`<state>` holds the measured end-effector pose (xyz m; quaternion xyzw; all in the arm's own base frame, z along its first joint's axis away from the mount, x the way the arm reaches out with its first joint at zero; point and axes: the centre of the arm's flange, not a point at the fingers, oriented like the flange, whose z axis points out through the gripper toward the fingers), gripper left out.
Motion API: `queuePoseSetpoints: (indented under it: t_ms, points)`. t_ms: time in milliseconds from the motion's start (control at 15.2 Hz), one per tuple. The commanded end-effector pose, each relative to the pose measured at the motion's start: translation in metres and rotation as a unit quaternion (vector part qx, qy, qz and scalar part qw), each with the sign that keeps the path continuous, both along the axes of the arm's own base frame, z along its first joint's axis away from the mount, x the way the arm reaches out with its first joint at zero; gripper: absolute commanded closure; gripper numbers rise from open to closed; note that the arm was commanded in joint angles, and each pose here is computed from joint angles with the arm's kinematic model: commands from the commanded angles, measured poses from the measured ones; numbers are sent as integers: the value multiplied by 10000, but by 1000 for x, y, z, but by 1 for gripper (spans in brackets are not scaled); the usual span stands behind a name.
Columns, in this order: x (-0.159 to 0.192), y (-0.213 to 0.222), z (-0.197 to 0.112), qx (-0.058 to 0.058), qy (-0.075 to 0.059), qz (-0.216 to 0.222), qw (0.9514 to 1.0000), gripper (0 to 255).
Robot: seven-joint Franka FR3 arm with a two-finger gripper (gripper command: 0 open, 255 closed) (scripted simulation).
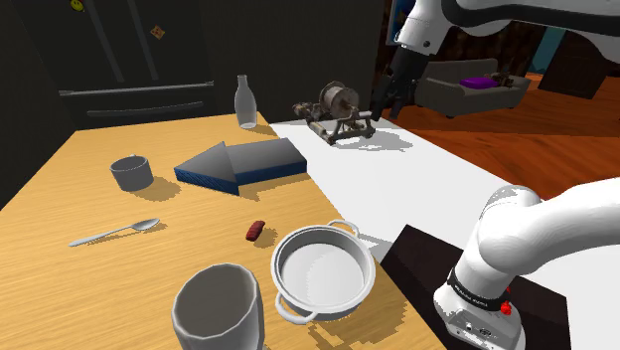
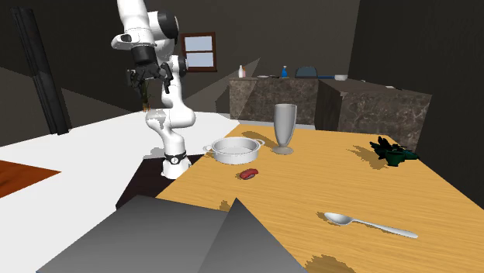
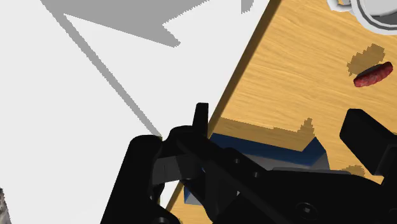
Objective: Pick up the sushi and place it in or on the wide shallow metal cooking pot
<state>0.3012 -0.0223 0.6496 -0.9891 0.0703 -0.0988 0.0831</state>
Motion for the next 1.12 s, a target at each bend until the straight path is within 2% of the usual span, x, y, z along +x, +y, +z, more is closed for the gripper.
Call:
queuePoseSetpoints:
  t_ms: [0,528,1056]
  points:
    - [0,0,0,0,0,0,10000,0]
    - [69,75,-47,-145,256,442,9986,0]
    - [128,154,-99,-289,510,882,9944,0]
